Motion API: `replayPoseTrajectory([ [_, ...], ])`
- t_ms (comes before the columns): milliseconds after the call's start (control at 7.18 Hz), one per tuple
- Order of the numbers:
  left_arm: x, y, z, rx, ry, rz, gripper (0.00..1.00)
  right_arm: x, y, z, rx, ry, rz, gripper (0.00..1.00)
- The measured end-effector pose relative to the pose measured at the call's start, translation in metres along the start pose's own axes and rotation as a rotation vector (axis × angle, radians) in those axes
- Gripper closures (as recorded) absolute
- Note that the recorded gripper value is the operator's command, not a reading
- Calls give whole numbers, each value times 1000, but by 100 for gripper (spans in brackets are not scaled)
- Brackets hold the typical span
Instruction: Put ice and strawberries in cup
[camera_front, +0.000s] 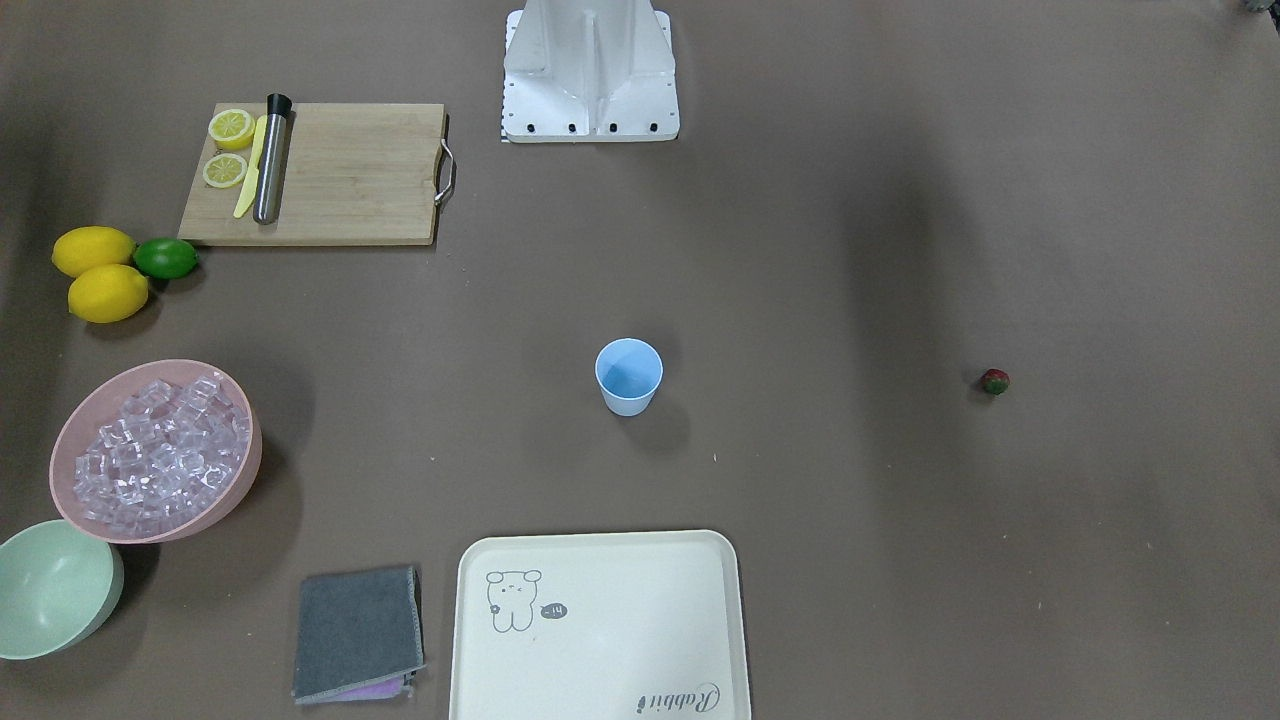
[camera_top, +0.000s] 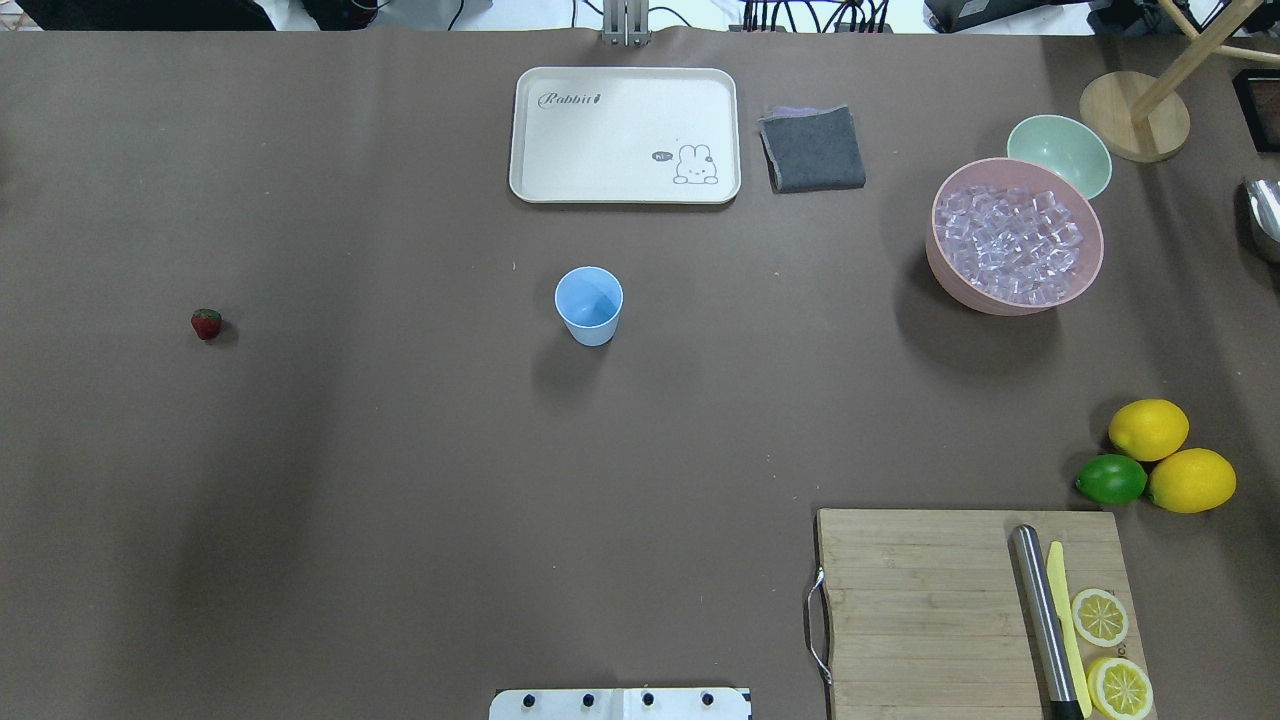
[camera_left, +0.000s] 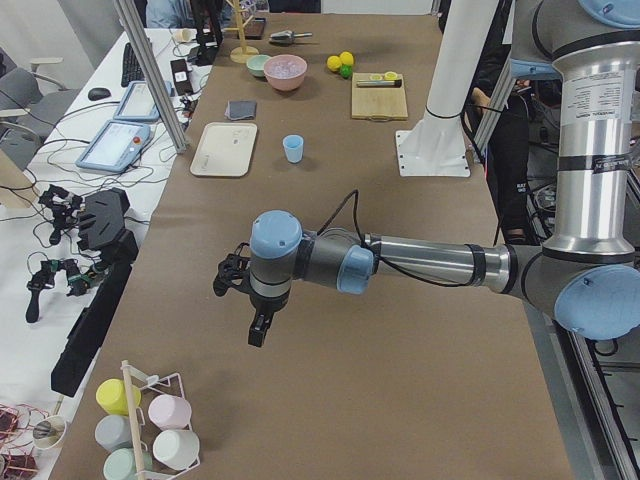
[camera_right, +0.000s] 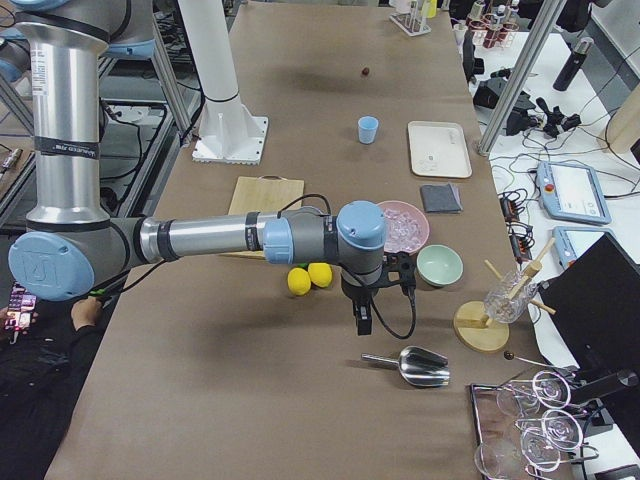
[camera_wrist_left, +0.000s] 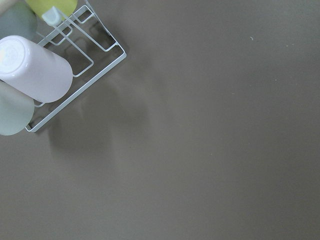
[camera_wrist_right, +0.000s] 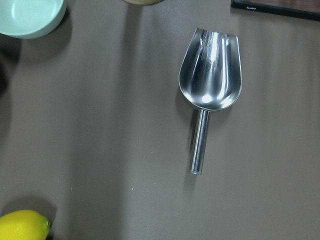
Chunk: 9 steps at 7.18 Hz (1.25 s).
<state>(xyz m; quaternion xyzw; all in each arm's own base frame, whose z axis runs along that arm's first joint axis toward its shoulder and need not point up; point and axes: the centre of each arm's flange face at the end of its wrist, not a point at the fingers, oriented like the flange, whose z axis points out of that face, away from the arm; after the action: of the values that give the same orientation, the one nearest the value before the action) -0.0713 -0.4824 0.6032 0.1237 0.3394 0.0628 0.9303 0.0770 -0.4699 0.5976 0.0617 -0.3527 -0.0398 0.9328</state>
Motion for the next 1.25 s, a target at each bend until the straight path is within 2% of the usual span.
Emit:
replayPoseTrajectory([
  [1254, -2, 3, 2, -7, -1, -11, 2, -3, -4, -3, 8, -1, -8, 0],
])
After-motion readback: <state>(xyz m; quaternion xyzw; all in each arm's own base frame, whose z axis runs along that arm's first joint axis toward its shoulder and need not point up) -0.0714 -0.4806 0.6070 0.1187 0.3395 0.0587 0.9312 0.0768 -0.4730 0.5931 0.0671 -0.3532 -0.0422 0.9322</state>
